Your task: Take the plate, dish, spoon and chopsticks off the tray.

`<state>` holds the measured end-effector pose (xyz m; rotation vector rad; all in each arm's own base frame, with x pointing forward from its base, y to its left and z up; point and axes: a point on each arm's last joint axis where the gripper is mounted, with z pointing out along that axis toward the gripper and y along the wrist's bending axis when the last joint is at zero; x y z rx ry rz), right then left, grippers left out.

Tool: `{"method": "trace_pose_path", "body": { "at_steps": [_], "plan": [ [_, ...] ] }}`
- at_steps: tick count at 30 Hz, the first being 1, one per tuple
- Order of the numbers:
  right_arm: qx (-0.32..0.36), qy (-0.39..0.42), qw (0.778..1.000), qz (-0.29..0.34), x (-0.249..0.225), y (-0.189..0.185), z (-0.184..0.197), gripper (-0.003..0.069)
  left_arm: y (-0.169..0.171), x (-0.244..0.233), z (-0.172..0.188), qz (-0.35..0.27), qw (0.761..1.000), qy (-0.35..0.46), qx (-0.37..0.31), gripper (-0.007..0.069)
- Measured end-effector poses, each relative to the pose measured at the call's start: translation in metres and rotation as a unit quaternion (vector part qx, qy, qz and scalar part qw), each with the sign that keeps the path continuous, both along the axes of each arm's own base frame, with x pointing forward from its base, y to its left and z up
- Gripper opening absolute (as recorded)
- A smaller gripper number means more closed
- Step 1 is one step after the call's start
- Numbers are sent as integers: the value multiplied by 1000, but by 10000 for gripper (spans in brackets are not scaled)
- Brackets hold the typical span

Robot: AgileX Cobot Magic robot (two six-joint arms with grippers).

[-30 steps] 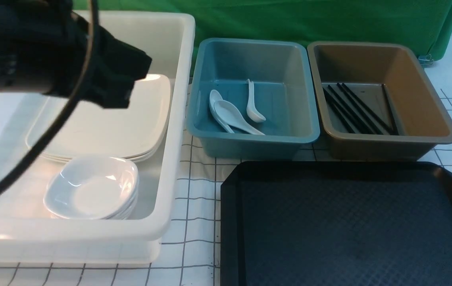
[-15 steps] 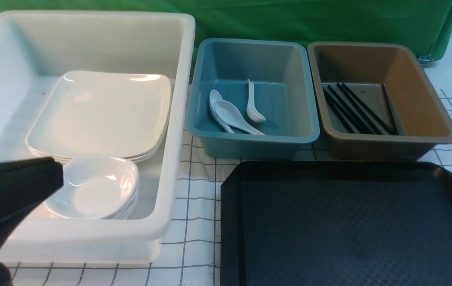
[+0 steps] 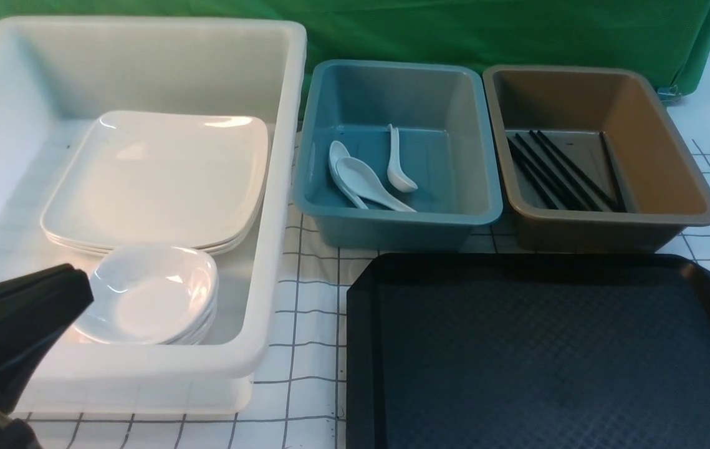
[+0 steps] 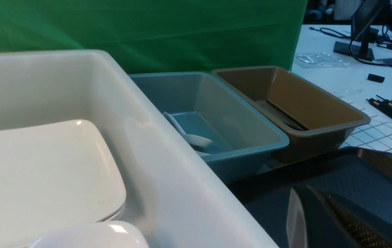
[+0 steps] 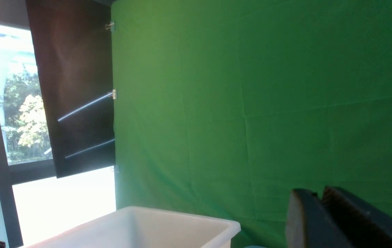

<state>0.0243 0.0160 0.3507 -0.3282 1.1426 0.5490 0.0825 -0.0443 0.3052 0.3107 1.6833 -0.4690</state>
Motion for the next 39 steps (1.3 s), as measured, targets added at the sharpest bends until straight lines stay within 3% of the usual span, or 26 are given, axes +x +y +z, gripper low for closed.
{"method": "trace_pose_path", "body": {
  "at_steps": [18, 28, 33, 39],
  "plan": [
    [0, 0, 1000, 0, 0, 0, 0, 132, 0, 0, -1, 1, 1000, -2, 1, -2],
    [0, 0, 1000, 0, 0, 0, 0, 154, 9, -1, -4, 40, 997, -63, 35, -2],
    [0, 1, 1000, 0, 0, 0, 0, 166, 28, -15, -33, 126, 986, -102, 33, -2],
    [0, 1, 1000, 0, 0, 0, 0, 181, 41, -23, -80, 218, 971, -89, 39, -2]
  ]
}}
